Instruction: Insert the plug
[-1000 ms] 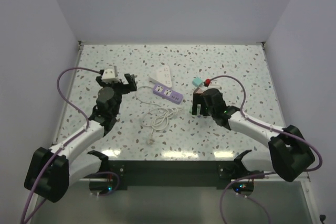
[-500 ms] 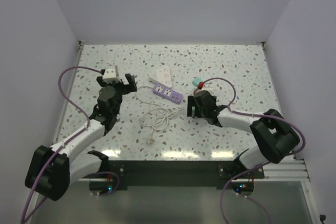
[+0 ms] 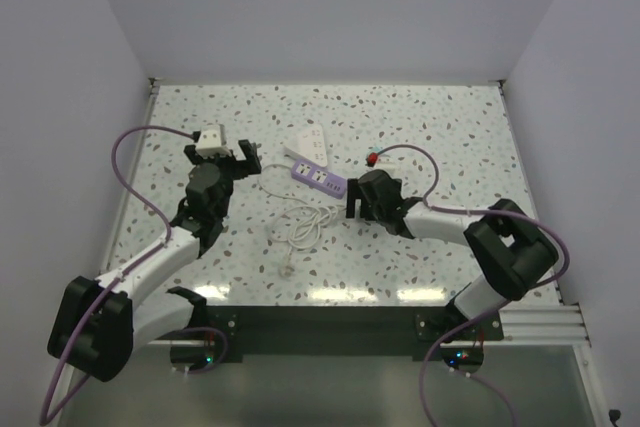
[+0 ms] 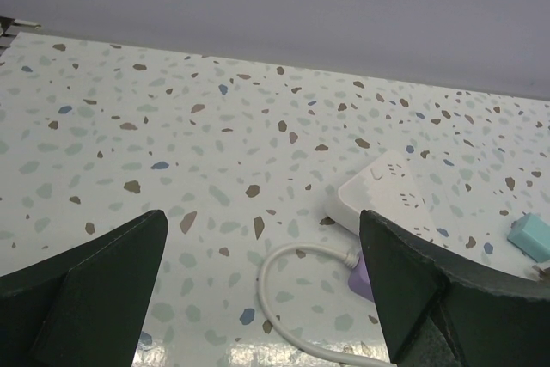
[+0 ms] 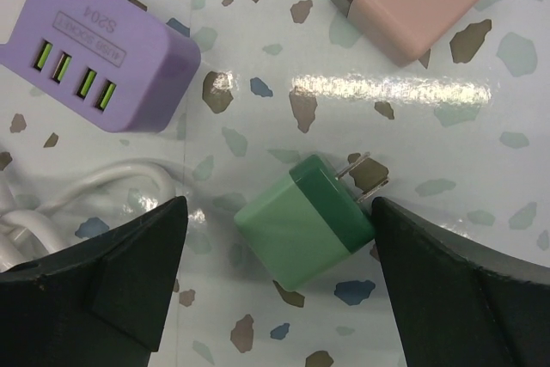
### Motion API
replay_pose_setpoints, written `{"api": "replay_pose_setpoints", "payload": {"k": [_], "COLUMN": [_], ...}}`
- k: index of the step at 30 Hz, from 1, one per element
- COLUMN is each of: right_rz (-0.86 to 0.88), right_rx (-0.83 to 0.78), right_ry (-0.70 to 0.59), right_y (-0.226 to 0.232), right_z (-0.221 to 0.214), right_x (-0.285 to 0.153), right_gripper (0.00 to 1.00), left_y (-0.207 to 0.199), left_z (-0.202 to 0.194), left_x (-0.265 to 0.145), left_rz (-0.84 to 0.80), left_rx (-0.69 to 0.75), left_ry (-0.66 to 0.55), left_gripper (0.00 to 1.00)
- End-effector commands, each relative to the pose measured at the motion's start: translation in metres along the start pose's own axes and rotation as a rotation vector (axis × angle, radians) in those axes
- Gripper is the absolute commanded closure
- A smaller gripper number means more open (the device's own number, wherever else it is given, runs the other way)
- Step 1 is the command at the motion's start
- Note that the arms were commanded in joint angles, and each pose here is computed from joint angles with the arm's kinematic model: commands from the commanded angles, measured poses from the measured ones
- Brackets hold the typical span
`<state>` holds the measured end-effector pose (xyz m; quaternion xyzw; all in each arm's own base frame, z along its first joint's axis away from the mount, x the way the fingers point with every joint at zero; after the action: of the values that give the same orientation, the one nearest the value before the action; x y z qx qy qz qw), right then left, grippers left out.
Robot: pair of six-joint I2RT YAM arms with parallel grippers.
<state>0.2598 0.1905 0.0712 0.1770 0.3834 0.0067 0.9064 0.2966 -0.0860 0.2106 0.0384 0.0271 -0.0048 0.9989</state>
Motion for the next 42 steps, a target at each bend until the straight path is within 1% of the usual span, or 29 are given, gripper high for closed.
{"api": "replay_pose_setpoints", "payload": {"k": [1, 6, 9, 11, 13, 15, 16, 19, 23, 27, 29, 30, 33, 39, 40, 42], "right_rz": [-0.004, -0.032, -0.049, -0.059, -0.061, -0.081, -0.089, -0.101, -0.135, -0.149, -0.142, -0.139, -0.13, -0.131, -0.135, -0.134], "right_rx": [0.037, 0.035, 0.022, 0.002, -0.02, -0.036, -0.041, -0.032, -0.023, 0.002, 0.0, 0.0, -0.005, -0.011, -0.015, -0.021], "right_ry": [-0.004, -0.024, -0.039, -0.044, -0.061, -0.087, -0.091, -0.125, -0.137, -0.118, -0.103, -0.094, -0.089, -0.098, -0.1, -0.104], "right_y": [0.007, 0.004, 0.003, 0.002, 0.006, 0.008, 0.008, 0.008, -0.004, -0.012, -0.011, -0.01, -0.004, -0.001, -0.001, 0.004], "right_z": [-0.001, -0.002, -0.001, 0.0, 0.006, 0.014, 0.016, 0.024, 0.019, 0.004, -0.003, -0.007, -0.012, -0.012, -0.012, -0.009], "right_x": [0.005, 0.008, 0.011, 0.014, 0.015, 0.015, 0.014, 0.007, -0.004, -0.007, -0.008, -0.008, -0.008, -0.002, 0.001, 0.005], "right_gripper": [0.09, 0.11, 0.15, 0.2, 0.23, 0.21, 0.16, 0.09, 0.06, 0.09, 0.11, 0.14, 0.14, 0.16, 0.19, 0.2], "left_y": [-0.001, -0.002, -0.001, -0.001, 0.0, 0.0, 0.001, 0.0, 0.001, 0.002, 0.002, 0.002, 0.002, 0.002, 0.002, 0.002], "left_z": [0.019, 0.019, 0.019, 0.019, 0.02, 0.02, 0.019, 0.02, 0.02, 0.019, 0.019, 0.019, 0.018, 0.018, 0.018, 0.018], "left_x": [0.002, 0.003, 0.001, 0.0, -0.001, -0.002, -0.001, -0.001, -0.002, -0.002, -0.002, -0.002, -0.002, -0.003, -0.003, -0.003], "left_rz": [0.003, -0.002, 0.0, 0.0, 0.002, 0.003, 0.003, 0.003, 0.008, 0.014, 0.012, 0.012, 0.012, 0.014, 0.014, 0.014], "left_rx": [-0.031, -0.031, -0.033, -0.033, -0.036, -0.035, -0.034, -0.032, -0.034, -0.03, -0.03, -0.03, -0.031, -0.031, -0.031, -0.031], "left_ry": [-0.049, -0.049, -0.05, -0.05, -0.057, -0.059, -0.056, -0.054, -0.054, -0.052, -0.052, -0.052, -0.05, -0.051, -0.051, -0.05], "left_gripper": [0.0, 0.0, 0.0, 0.0, 0.0, 0.0, 0.0, 0.0, 0.0, 0.0, 0.0, 0.0, 0.0, 0.0, 0.0, 0.0]}}
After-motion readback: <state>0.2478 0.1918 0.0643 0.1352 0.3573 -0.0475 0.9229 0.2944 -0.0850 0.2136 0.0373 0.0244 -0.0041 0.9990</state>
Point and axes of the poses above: each gripper's point midway between its finger pads, its own x axis out along the fingers, its own y axis along the line the jaws close on, z = x × y, the point moved 7 cm from there along -x, back along the fingers, and after that the axes turned 15 degrees about x, right-handed, at the moved point
